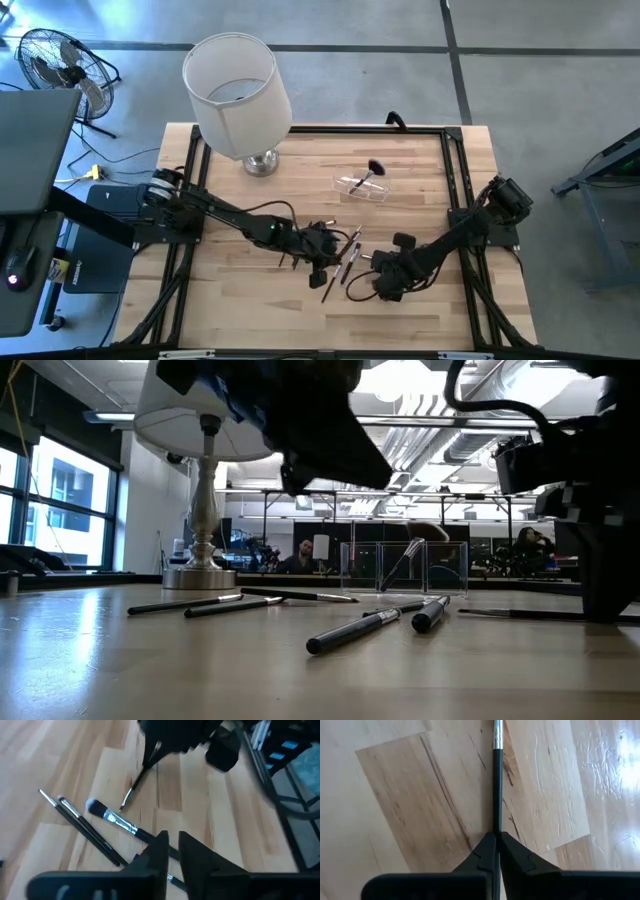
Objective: Pick & Place Makeup Supplies
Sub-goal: Put the makeup brush into the transparent organizer
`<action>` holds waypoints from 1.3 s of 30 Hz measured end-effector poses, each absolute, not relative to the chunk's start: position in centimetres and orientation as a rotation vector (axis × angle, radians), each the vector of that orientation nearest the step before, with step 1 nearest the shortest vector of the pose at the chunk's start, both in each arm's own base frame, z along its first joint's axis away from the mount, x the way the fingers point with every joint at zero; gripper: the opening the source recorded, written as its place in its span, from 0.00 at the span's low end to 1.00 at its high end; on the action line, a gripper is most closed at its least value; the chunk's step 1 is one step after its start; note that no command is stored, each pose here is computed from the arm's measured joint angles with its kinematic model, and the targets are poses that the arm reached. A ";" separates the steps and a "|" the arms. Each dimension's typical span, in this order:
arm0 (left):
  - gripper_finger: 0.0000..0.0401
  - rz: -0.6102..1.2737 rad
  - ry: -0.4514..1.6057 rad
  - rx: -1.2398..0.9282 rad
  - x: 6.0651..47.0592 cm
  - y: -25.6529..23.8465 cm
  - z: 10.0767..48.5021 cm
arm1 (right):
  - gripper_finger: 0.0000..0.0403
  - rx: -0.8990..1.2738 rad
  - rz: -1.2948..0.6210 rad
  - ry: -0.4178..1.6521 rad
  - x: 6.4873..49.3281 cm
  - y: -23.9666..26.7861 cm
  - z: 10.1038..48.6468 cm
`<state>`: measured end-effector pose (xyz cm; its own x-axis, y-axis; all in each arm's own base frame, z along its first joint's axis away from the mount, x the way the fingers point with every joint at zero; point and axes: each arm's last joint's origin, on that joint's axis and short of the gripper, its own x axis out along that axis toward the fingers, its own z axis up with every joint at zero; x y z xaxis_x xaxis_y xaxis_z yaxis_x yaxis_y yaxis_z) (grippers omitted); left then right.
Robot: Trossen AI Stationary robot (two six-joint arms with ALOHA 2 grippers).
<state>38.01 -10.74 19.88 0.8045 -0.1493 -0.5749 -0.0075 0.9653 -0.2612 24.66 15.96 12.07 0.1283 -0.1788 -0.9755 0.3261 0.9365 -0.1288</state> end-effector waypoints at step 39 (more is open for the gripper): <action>0.30 -0.158 0.761 0.136 47.0 -8.4 15.2 | 0.01 0.074 -0.343 1.381 24.6 16.2 12.1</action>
